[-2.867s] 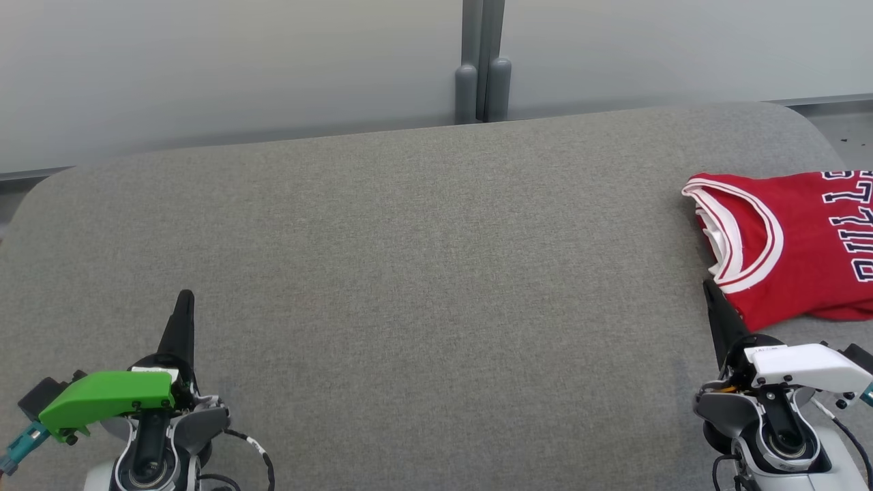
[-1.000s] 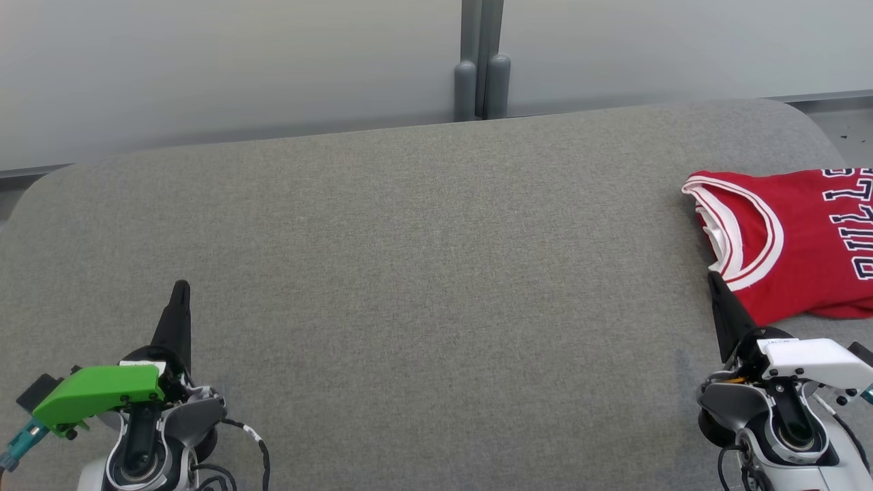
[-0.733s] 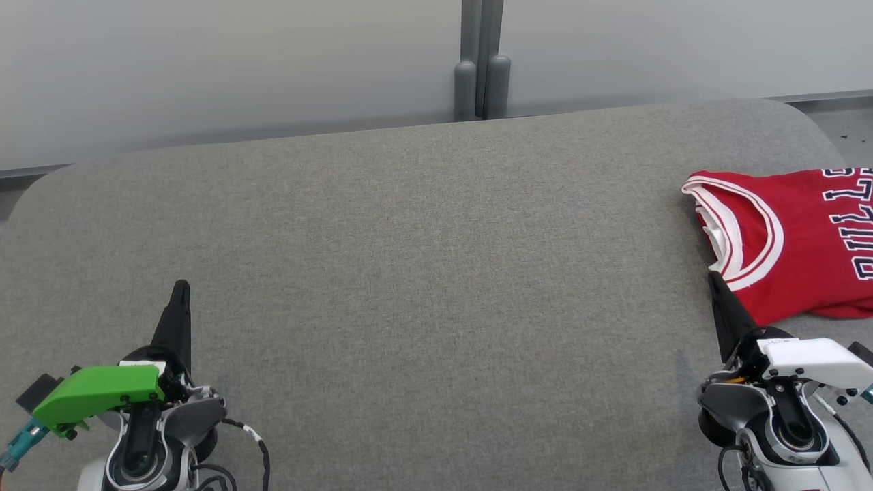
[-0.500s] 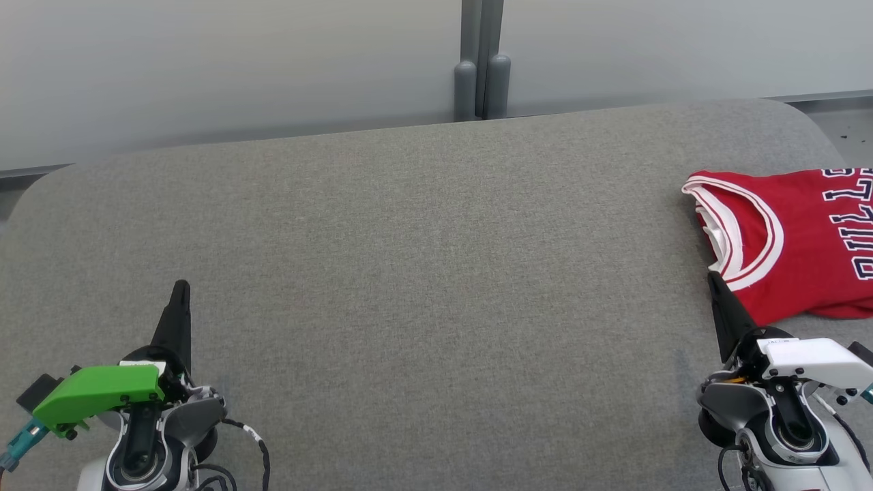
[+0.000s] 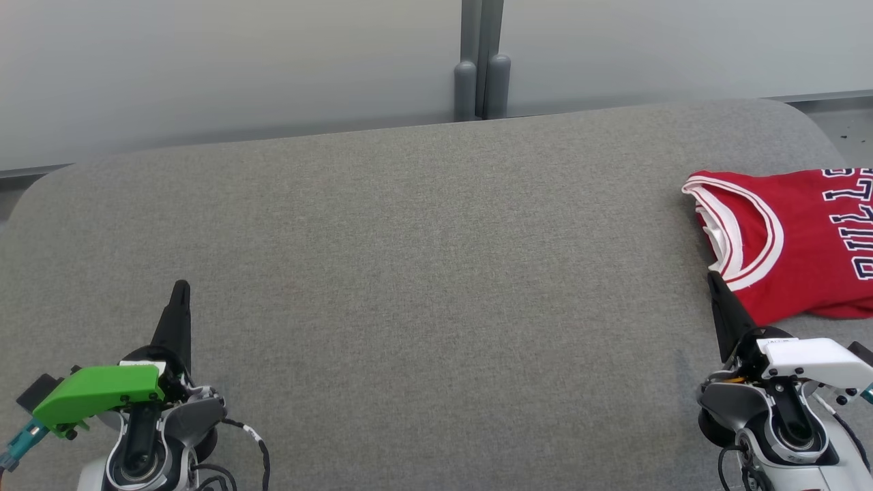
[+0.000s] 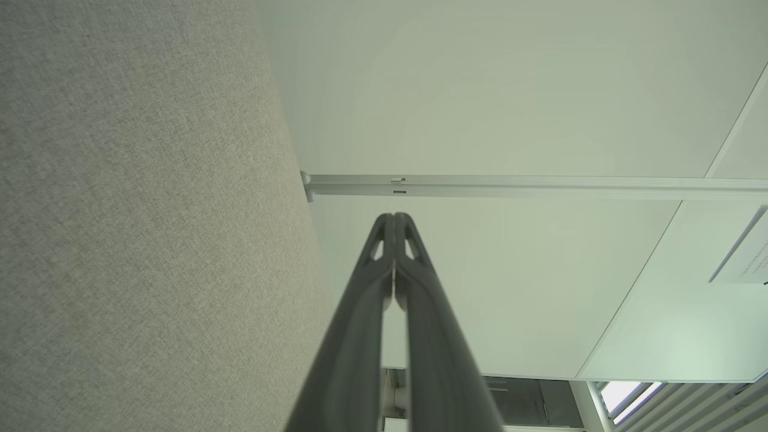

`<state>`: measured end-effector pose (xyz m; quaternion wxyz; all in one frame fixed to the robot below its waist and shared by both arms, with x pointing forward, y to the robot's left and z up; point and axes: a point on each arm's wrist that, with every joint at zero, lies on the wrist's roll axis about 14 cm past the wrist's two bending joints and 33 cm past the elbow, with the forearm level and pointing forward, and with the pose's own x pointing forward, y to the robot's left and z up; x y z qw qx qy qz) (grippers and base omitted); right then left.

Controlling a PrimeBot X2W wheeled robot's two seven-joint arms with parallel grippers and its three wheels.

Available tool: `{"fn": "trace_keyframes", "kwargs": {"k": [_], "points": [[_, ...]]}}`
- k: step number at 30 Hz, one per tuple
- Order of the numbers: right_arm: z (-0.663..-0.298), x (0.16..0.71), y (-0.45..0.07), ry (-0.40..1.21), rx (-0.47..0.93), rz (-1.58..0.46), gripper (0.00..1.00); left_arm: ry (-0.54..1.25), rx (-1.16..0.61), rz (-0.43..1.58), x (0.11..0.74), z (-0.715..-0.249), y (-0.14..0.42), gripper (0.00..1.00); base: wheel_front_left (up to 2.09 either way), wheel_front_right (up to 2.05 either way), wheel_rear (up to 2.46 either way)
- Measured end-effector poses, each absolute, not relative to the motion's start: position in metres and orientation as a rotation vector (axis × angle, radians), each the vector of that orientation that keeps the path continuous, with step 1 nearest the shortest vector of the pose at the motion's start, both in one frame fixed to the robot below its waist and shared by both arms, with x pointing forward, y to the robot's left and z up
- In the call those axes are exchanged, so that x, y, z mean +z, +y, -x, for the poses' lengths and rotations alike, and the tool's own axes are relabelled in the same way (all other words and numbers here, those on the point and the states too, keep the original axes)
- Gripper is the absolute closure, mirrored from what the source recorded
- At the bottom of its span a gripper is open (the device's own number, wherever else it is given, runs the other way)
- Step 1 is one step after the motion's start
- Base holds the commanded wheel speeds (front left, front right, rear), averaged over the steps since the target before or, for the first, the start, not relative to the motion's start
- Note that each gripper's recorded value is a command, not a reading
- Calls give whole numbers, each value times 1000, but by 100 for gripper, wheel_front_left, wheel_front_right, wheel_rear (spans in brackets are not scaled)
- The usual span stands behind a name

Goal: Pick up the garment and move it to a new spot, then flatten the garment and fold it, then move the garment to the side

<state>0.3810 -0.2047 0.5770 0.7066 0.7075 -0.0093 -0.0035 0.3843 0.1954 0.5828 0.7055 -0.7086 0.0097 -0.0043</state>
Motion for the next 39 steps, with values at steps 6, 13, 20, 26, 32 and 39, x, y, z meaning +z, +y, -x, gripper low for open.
{"fn": "trace_keyframes", "kwargs": {"k": [6,13,20,26,32,39], "points": [[-381,577,-205,-21,-8,-1574,100,22,-9,1575,583,-384,195,100,0,0,0],[-381,577,-205,-22,-8,-1573,100,22,-9,1575,583,-384,195,100,0,0,0],[-381,577,-205,-21,-8,-1575,100,22,-9,1575,583,-384,195,100,0,0,0],[-381,577,-204,-20,-6,-1576,100,22,-9,1575,583,-384,195,100,0,0,0],[-381,578,-205,-21,-7,-1575,100,21,-10,1575,583,-384,195,100,0,0,0],[-381,578,-205,-21,-6,-1576,100,21,-10,1575,583,-384,195,100,0,0,0]]}}
